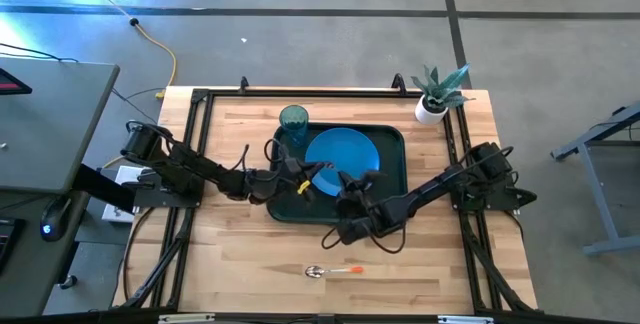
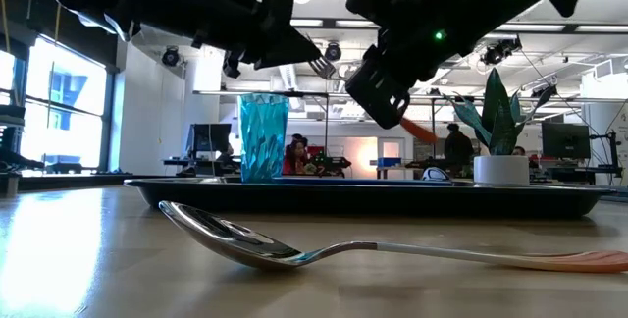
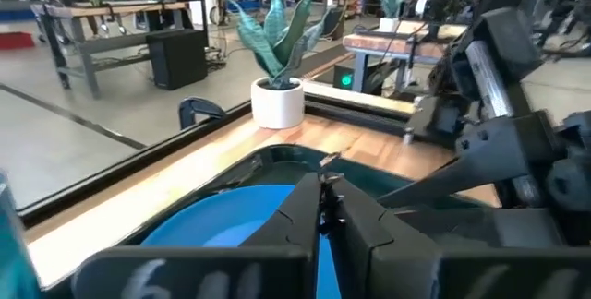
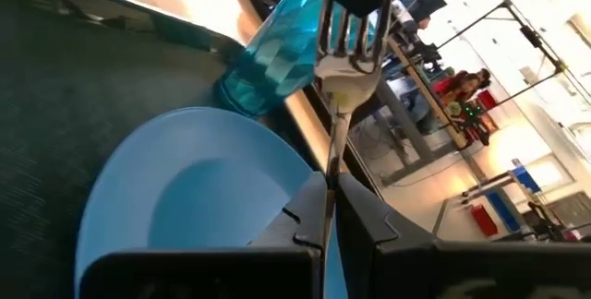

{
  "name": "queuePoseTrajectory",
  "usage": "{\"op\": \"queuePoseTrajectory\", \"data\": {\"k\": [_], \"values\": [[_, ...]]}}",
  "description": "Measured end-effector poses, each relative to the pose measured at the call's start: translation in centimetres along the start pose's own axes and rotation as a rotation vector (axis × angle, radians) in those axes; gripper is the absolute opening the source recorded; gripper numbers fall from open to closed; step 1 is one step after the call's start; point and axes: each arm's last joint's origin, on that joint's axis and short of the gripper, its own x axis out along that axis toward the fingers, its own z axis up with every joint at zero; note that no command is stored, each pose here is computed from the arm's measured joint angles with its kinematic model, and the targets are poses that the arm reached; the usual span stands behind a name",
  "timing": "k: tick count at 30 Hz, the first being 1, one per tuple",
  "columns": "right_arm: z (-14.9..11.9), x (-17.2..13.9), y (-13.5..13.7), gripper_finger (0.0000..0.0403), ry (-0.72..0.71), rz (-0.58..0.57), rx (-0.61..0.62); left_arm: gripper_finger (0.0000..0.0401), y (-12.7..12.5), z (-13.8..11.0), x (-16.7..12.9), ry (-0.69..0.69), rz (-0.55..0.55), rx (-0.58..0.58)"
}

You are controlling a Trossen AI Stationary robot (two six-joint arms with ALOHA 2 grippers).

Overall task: Pick and place plate/cup/fork/spoon on tray
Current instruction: Put the orange fork on the dark green tray to the left of the blue plate

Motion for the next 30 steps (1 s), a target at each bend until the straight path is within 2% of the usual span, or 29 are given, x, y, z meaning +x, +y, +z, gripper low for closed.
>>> {"op": "queuePoseTrajectory", "data": {"k": [4, 7, 16, 23, 30], "values": [[0.2, 0.2, 0.0, 0.0002, -0.002, 0.003, 0.013, 0.0003, 0.0, 0.1, -0.1, -0.002, 0.003, 0.047], [0.3, 0.2, 0.0, 0.0019, -0.005, 0.011, 0.043, 0.0002, 0.1, 0.6, -0.3, 0.004, -0.012, 0.072], [0.7, 0.0, 0.0, 0.0121, -0.026, 0.027, 0.089, 0.0001, 1.1, 3.0, -2.0, 0.078, -0.063, 0.128], [1.9, -1.1, -1.2, 0.0175, -0.06, 0.053, 0.156, 0.0001, 3.4, 5.7, -4.6, 0.174, -0.112, 0.15], [2.8, -0.4, -1.8, 0.0183, -0.07, 0.207, 0.26, 0.0, 6.8, 7.6, -6.3, 0.264, -0.21, 0.09]]}}
